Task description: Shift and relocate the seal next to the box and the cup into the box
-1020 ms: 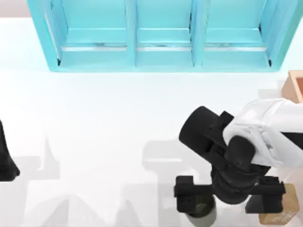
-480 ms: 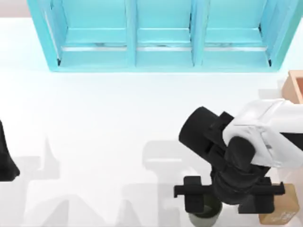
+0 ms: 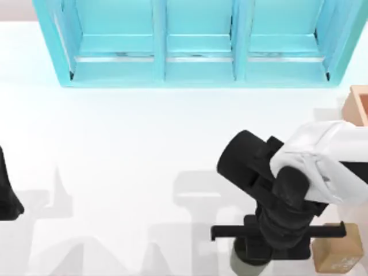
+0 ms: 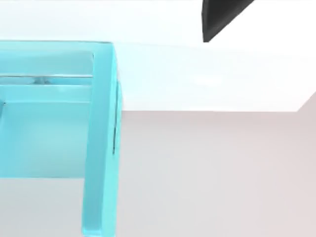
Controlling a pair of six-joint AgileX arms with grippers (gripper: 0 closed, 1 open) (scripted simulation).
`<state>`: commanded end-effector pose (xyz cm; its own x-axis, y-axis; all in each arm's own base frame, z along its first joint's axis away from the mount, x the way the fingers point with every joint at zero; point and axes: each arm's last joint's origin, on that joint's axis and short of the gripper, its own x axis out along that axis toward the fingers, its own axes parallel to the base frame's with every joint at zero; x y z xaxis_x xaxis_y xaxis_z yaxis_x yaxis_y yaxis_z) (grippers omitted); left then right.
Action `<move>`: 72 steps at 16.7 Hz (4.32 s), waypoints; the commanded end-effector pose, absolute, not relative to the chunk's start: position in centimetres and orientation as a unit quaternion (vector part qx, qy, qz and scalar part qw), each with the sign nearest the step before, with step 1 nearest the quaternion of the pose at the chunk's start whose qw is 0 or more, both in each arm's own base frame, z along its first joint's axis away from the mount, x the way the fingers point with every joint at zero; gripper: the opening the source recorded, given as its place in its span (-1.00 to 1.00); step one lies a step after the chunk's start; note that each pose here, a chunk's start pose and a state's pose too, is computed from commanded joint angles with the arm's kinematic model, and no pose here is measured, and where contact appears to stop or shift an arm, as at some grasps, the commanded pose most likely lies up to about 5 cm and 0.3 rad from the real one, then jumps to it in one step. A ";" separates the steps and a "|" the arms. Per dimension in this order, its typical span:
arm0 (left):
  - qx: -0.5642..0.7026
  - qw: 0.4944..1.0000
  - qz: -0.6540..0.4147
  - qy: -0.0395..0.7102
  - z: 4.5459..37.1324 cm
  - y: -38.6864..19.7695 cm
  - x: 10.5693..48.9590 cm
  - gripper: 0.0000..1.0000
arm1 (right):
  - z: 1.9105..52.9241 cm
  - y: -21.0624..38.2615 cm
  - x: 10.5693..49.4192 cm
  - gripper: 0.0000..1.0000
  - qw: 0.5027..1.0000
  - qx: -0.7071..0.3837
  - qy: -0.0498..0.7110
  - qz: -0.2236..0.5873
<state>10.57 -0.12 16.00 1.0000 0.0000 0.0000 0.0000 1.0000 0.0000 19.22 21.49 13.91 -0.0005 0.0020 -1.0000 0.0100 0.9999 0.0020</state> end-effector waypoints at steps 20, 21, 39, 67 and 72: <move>0.000 1.000 0.000 0.000 16.0 -0.1 10.6 1.00 | 23.6 11.8 19.2 -1.00 0.707 0.005 0.708 -0.004; 0.000 1.000 0.000 0.000 16.0 -0.1 10.6 1.00 | 23.9 11.5 19.2 -1.00 0.707 0.005 0.707 -0.003; 0.000 1.000 0.000 0.000 16.0 -0.1 10.6 1.00 | 24.3 4.0 23.9 -1.00 0.718 -0.035 0.695 0.009; 0.000 1.000 0.000 0.000 16.0 -0.1 10.6 1.00 | 16.8 -11.5 21.6 -1.00 0.713 -0.015 0.701 -0.021; 0.000 1.000 0.000 0.000 16.0 -0.1 10.6 1.00 | 16.8 -11.5 21.6 -0.70 0.713 -0.015 0.701 -0.021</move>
<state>10.57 -0.12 16.00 1.0000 0.0000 0.0000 0.0000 1.0000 0.0000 21.56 -11.46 16.76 0.0163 -0.0510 -0.9986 0.0095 0.9987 -0.0508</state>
